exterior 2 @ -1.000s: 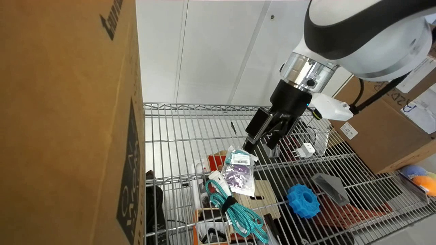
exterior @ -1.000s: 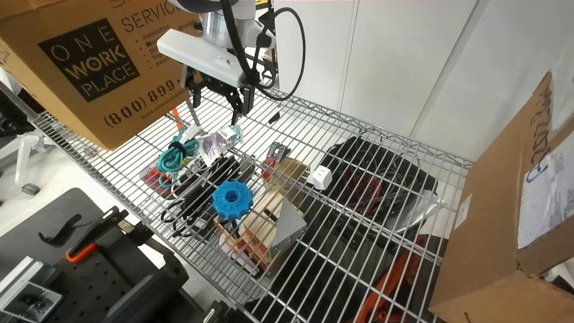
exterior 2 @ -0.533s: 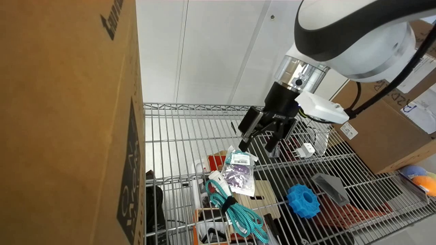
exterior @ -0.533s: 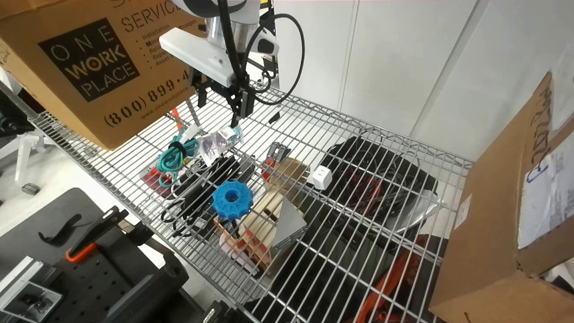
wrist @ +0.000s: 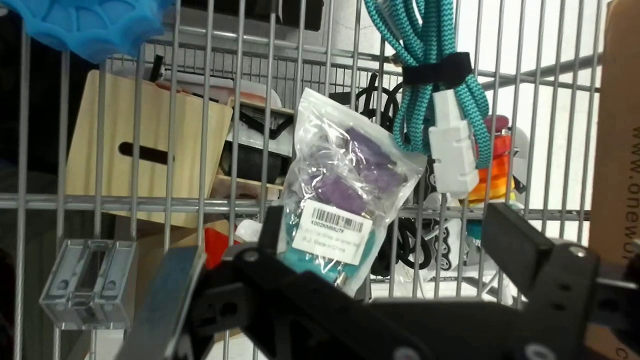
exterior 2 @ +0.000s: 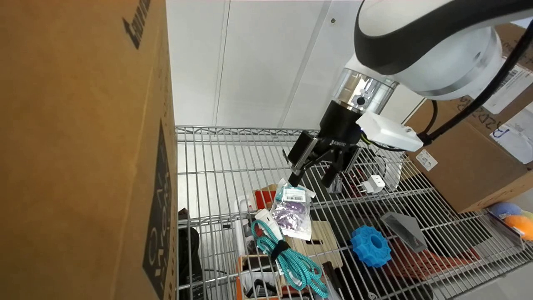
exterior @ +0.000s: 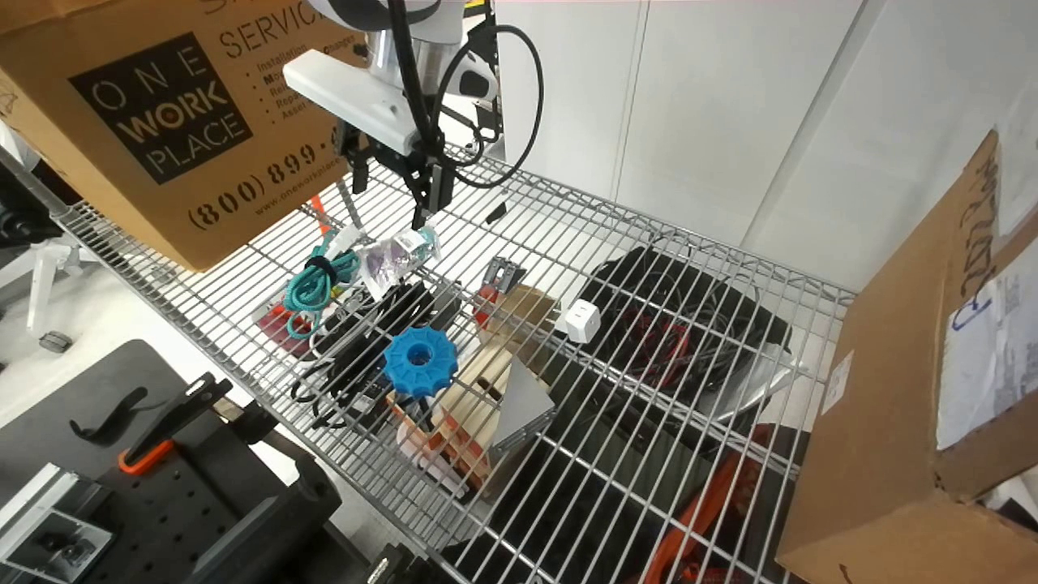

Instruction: Move the plastic to the right

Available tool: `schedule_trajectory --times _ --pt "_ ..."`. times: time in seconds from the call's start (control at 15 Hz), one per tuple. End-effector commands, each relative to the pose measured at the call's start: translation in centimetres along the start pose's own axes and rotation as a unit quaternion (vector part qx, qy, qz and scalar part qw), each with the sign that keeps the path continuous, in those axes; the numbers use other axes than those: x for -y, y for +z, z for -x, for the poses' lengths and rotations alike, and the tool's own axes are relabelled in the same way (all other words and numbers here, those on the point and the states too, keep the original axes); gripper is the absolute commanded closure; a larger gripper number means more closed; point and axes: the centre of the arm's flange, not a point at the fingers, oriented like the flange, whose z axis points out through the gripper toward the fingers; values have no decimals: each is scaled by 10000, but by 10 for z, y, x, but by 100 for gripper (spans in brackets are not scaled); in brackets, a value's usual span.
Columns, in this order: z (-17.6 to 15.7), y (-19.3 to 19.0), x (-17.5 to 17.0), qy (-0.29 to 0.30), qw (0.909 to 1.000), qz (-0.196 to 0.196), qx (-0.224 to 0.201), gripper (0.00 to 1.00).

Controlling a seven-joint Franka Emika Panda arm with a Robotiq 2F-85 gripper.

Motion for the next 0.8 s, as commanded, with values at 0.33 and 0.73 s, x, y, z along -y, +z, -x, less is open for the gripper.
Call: schedule_trajectory --times 0.33,0.73 --pt "-14 27 0 1142 9929 -325 20 0" --pt "-17 50 -10 2247 9732 -311 365 0"
